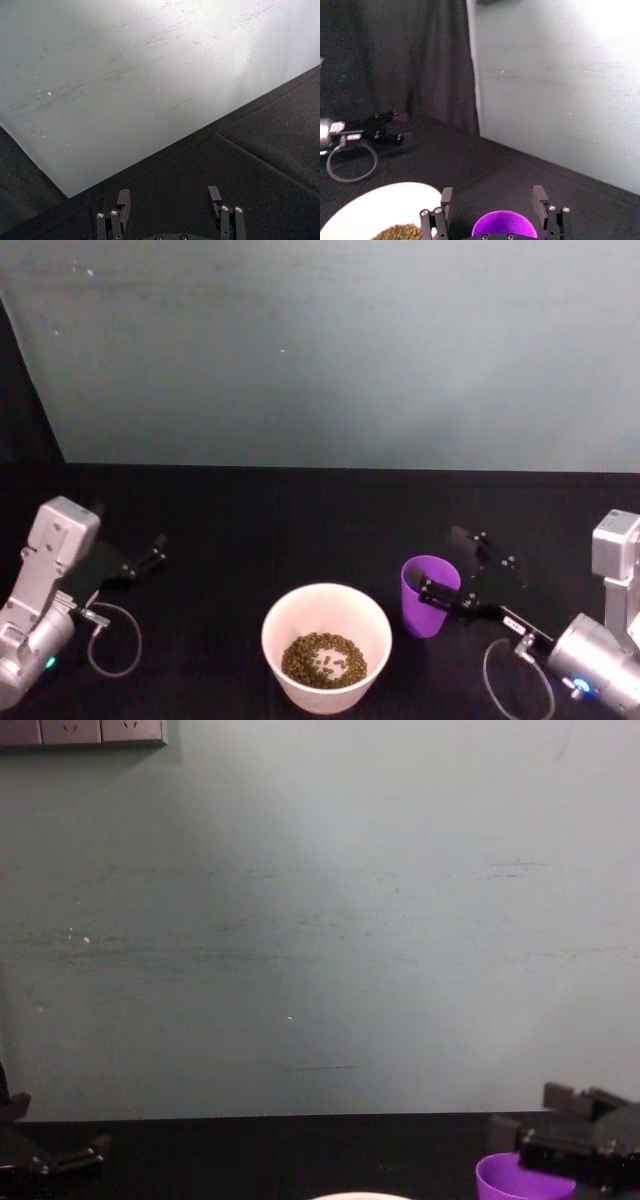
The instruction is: Pick up the cup and pour the mung beans from the cup into the bowl.
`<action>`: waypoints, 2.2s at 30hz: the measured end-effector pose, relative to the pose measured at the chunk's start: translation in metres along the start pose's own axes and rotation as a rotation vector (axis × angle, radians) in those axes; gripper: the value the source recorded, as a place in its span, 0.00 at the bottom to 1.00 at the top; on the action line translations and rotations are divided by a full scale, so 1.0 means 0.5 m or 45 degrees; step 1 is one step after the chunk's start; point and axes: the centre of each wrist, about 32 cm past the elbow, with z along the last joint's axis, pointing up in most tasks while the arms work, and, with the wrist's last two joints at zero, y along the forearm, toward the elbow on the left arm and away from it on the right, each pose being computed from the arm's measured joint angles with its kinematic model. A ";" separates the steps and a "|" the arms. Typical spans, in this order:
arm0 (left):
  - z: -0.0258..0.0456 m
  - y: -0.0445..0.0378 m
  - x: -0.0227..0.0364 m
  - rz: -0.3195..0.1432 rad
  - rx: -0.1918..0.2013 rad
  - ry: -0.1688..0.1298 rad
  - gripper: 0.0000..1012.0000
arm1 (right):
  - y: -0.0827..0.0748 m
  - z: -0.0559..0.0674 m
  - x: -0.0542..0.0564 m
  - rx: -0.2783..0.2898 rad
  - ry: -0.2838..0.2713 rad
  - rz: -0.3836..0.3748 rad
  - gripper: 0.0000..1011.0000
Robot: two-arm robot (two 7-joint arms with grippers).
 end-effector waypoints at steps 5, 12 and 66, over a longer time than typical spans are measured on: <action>0.000 0.000 0.000 0.000 0.000 0.000 0.99 | -0.020 0.029 -0.032 0.006 -0.010 -0.144 0.99; 0.000 0.000 0.000 0.000 0.000 0.000 0.99 | -0.056 0.037 -0.073 0.006 0.011 -0.412 0.99; 0.000 0.000 0.000 0.000 0.000 0.000 0.99 | -0.107 -0.007 -0.085 0.022 0.029 -0.632 0.99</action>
